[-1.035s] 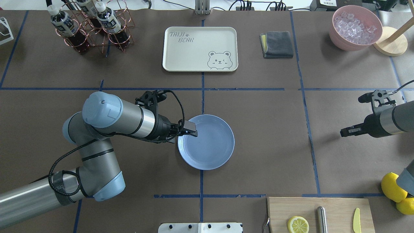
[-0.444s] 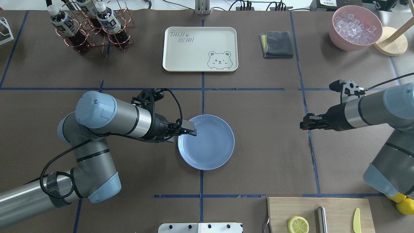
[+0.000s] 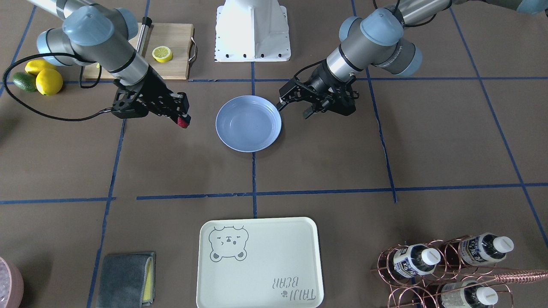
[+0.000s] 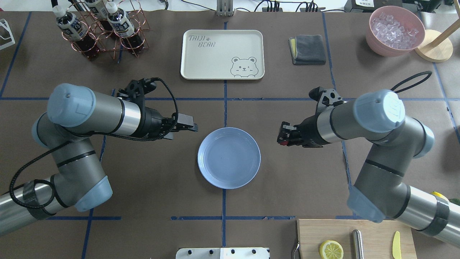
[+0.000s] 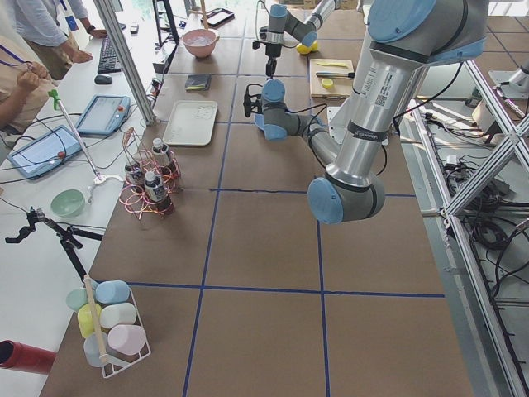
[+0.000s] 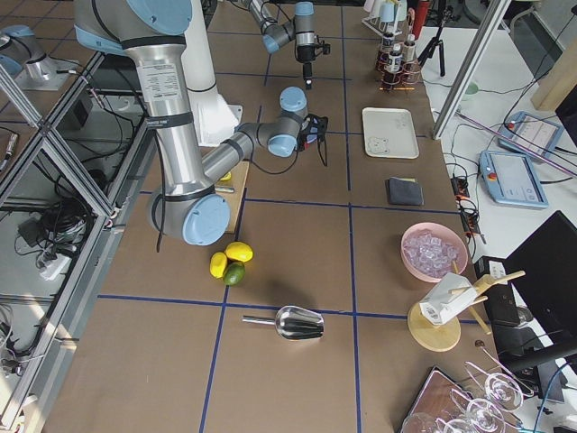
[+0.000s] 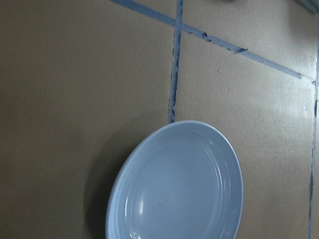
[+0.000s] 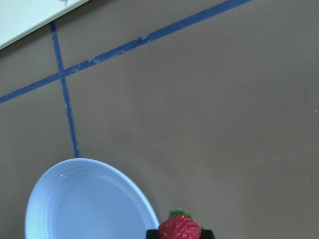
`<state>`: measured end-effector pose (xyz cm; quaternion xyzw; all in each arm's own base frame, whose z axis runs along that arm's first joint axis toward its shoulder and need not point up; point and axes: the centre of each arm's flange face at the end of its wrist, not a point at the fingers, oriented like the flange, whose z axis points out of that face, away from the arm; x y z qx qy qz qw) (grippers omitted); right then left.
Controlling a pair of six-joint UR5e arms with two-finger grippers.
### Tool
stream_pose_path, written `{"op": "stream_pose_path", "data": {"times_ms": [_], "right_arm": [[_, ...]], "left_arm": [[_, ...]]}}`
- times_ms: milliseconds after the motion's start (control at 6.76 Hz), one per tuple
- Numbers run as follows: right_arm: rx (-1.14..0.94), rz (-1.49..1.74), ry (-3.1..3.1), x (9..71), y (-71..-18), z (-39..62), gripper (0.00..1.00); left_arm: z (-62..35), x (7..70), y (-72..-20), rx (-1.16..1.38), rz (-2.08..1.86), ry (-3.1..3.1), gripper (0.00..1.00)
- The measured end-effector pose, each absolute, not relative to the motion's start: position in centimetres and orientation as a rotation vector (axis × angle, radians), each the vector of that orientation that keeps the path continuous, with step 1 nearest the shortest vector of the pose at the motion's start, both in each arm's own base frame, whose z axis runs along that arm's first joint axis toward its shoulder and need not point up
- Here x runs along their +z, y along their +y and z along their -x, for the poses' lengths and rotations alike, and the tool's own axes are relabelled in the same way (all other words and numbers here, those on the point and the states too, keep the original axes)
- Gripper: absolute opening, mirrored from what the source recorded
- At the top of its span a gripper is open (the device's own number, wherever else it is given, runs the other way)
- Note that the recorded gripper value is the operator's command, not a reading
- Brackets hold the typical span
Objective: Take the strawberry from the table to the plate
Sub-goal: 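Carry the strawberry toward the plate with the right gripper while the left withdraws, then lower the held strawberry onto the blue plate with the right gripper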
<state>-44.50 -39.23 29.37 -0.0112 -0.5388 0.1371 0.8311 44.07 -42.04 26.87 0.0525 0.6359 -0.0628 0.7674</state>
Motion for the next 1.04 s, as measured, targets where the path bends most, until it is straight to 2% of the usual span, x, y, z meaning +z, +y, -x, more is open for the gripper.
{"op": "stream_pose_path", "data": {"times_ms": [296, 592, 1035], "right_arm": [[0.346, 0.032, -1.073, 22.4, -36.2, 51.5, 0.0], [0.369, 0.042, -0.972, 18.5, -35.2, 56.2, 0.0], [0.402, 0.023, -0.849, 20.2, -36.2, 60.3, 0.0]], "left_arm": [[-38.5, 30.5, -42.6, -0.073, -0.228, 1.325, 0.98], [-35.2, 32.5, -43.3, -0.069, -0.279, 1.29, 0.99], [-34.1, 33.5, -43.4, -0.086, -0.293, 1.272, 0.99]]}}
